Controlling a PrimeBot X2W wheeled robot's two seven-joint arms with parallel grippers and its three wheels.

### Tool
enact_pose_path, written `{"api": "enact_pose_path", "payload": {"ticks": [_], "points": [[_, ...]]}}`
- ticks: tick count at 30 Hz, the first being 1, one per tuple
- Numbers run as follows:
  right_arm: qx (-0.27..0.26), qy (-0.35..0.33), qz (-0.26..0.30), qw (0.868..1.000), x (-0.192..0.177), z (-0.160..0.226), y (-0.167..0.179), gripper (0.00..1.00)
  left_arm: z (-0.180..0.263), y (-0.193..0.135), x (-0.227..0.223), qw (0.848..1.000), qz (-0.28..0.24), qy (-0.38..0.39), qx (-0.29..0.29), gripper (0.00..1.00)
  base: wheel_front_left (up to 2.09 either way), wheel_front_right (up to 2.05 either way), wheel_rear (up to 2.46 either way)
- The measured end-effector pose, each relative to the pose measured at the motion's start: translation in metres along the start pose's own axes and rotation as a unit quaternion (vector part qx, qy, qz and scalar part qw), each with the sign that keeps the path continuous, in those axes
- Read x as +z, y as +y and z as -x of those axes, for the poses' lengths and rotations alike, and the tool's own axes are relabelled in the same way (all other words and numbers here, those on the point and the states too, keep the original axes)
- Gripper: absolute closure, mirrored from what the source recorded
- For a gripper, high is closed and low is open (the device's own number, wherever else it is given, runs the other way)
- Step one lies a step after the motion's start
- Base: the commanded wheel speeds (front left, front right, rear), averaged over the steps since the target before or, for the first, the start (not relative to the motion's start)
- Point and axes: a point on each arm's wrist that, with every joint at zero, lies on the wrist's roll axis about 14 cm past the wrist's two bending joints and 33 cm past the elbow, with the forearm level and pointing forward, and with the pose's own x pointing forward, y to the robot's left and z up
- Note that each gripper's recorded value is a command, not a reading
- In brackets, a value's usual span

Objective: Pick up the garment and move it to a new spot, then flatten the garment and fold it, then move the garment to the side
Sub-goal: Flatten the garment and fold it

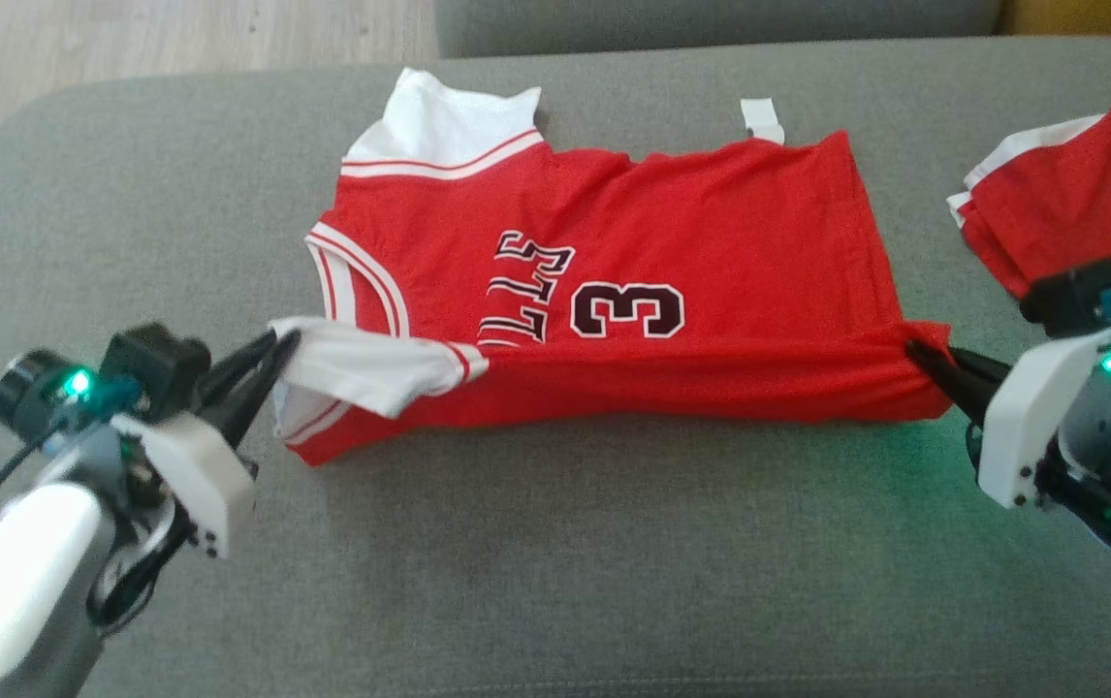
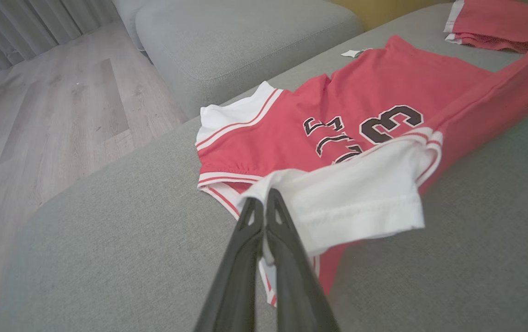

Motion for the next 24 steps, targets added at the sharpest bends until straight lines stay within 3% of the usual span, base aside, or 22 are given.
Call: {"api": "enact_pose_path", "payload": {"ticks": [9, 23, 24], "points": [[-0.008, 0.008, 0.002, 1.000, 0.008, -0.018, -0.009, 1.00, -0.034, 0.010, -0.008, 0.999, -0.018, 0.029, -0.008, 1.00, 0.00, 0.00, 0.00], [-0.010, 0.066, 0.010, 0.998, -0.015, -0.036, -0.016, 1.00, -0.067, -0.002, -0.036, 0.995, -0.044, 0.077, -0.050, 1.00, 0.00, 0.00, 0.00], [-0.013, 0.066, 0.010, 0.998, -0.014, -0.037, -0.018, 1.00, -0.069, -0.002, -0.038, 0.994, -0.047, 0.081, -0.052, 0.82, 0.00, 0.00, 0.00]]}}
